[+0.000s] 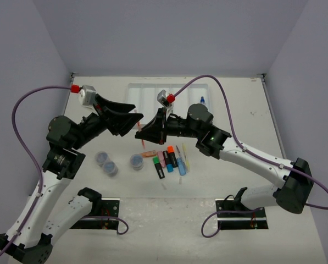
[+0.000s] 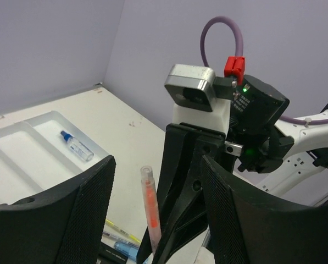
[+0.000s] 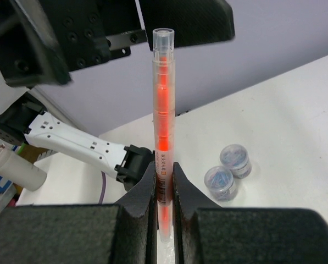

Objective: Sort the stationery into containers
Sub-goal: Close the pen cap on the pen.

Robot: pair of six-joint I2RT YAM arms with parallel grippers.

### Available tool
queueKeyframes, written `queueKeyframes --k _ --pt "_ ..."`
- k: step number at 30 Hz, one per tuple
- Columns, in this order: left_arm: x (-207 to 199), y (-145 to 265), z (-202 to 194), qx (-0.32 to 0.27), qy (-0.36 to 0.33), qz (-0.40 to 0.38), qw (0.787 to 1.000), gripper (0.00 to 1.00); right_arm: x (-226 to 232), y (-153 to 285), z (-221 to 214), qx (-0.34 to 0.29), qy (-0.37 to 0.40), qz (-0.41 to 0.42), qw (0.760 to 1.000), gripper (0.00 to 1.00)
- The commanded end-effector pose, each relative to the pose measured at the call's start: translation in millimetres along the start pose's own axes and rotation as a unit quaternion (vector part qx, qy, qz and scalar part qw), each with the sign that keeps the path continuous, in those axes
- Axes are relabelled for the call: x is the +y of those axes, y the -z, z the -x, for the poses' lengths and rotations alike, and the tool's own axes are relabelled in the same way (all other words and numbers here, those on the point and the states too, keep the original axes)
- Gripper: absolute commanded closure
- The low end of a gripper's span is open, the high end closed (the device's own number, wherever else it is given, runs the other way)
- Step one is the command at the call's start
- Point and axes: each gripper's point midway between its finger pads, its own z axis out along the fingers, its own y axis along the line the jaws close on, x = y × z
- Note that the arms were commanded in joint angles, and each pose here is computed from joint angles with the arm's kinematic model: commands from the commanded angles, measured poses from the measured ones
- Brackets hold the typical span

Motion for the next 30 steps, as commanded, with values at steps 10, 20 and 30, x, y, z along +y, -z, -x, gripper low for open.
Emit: queueKeyframes --k 10,20,30 --pt "6 -7 4 0.009 -0.011 0.013 1.0 0.59 17 3 20 -0.011 0.035 0.023 0.999 1.0" --pt "4 -6 -6 0.021 0.008 0.001 1.0 0.98 18 4 40 -0.036 0.044 0.007 0.998 1.0" --pt "3 -1 -26 0.032 0.038 -0.014 0.999 1.0 17 2 117 -0.121 0.065 -0.05 0.989 1.0"
